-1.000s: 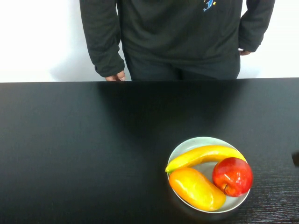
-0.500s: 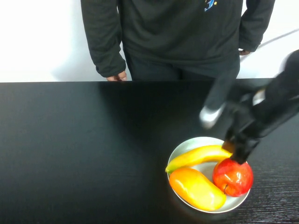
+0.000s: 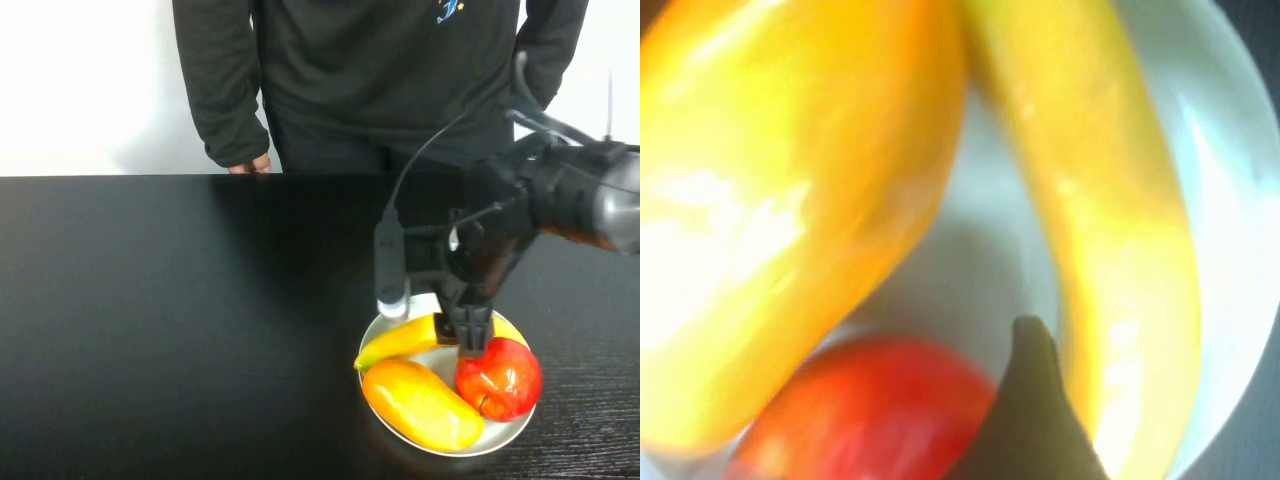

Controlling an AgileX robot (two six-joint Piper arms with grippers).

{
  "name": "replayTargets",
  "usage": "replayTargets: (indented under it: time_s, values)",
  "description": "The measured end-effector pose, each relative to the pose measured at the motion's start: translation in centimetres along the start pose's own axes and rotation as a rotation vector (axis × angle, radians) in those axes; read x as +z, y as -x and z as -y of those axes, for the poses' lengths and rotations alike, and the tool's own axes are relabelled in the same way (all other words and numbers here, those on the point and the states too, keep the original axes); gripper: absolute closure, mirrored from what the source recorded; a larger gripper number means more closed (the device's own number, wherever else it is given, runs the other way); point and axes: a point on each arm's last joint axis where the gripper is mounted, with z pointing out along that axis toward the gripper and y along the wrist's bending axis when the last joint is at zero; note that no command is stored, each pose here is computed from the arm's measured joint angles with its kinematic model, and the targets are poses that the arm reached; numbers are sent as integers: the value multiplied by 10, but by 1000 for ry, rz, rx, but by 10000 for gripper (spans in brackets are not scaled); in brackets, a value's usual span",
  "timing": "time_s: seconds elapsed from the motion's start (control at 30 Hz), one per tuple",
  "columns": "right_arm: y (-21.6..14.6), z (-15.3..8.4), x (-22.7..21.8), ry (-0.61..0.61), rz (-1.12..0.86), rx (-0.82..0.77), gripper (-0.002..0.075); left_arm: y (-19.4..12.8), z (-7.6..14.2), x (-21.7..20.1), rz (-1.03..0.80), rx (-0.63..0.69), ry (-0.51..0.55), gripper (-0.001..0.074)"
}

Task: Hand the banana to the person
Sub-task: Pick up the banana

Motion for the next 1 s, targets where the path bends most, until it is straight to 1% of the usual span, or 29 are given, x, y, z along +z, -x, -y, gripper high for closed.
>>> replayTargets:
  time_s: [0.1, 0.23, 0.53, 0.73, 0.8, 0.9, 0.93, 1.0]
  values:
    - [2, 3, 10, 12, -9, -4, 277, 0, 0, 0, 0, 0, 0, 738]
    - [2, 2, 22, 35, -25, -57, 277, 0, 0, 0, 0, 1, 0, 738]
    - [-6, 3, 45, 73, -54, -58, 283, 0, 0, 0, 0, 1, 0, 738]
    - [-7, 1, 53, 91, -66, -58, 290, 0, 0, 0, 0, 1, 0, 738]
    - [-7, 1, 53, 89, -65, -58, 324, 0, 0, 0, 0, 1, 0, 738]
    - [-7, 0, 53, 97, -70, -55, 447, 0, 0, 0, 0, 1, 0, 738]
    - [-7, 0, 53, 101, -73, -47, 475, 0, 0, 0, 0, 1, 0, 738]
    - [-8, 0, 48, 106, -78, -25, 474, 0, 0, 0, 0, 1, 0, 738]
